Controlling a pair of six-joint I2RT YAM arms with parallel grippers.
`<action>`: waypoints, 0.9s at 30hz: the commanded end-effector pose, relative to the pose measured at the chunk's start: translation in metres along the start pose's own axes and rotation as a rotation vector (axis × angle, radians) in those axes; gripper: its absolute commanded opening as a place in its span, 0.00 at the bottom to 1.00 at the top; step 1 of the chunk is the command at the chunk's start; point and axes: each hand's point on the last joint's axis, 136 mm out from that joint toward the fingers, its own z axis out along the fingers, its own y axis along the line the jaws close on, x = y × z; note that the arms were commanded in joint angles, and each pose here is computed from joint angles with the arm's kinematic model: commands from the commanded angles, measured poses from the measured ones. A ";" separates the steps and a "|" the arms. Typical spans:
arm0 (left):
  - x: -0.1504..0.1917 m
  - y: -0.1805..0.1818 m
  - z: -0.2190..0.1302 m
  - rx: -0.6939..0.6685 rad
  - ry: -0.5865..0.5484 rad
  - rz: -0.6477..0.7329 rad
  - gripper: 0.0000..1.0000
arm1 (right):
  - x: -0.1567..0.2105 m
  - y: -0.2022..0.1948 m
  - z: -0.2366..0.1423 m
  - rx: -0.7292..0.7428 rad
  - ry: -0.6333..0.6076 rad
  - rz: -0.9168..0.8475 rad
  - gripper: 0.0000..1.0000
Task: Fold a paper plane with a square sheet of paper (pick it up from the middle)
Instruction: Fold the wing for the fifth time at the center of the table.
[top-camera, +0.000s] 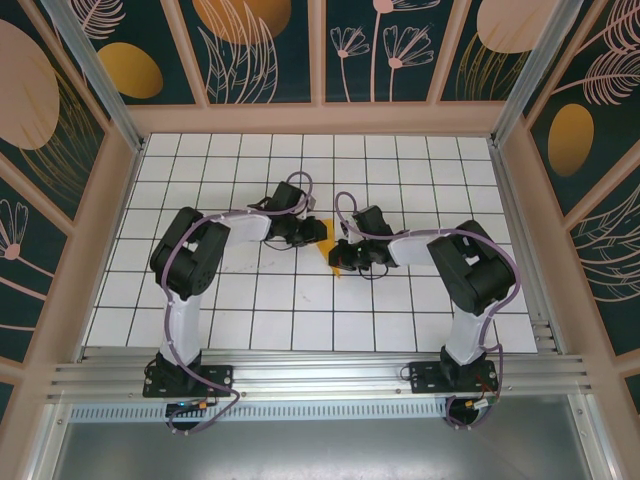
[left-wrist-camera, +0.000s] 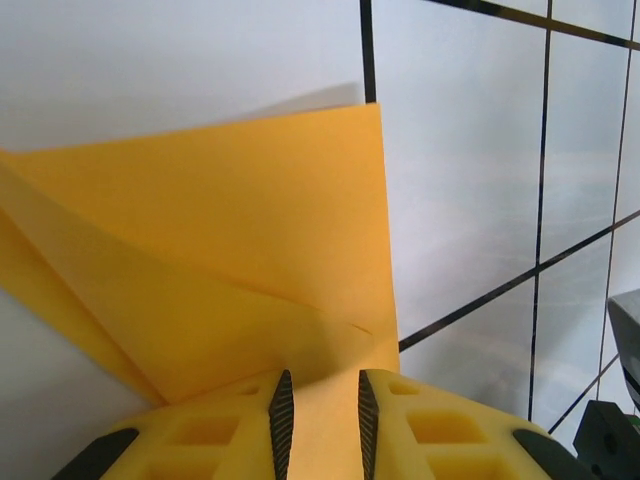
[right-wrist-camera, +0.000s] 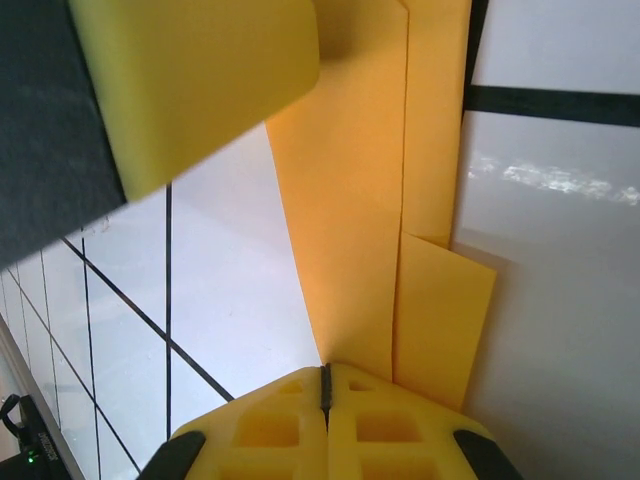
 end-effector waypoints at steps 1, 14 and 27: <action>-0.028 0.042 -0.004 -0.116 -0.068 0.018 0.28 | 0.074 -0.063 0.001 0.204 0.215 0.148 0.05; -0.066 0.075 -0.011 -0.192 -0.101 0.052 0.29 | 0.081 -0.067 0.000 0.213 0.224 0.160 0.05; -0.078 0.092 -0.018 -0.169 -0.137 0.036 0.29 | 0.078 -0.064 0.002 0.182 0.210 0.141 0.05</action>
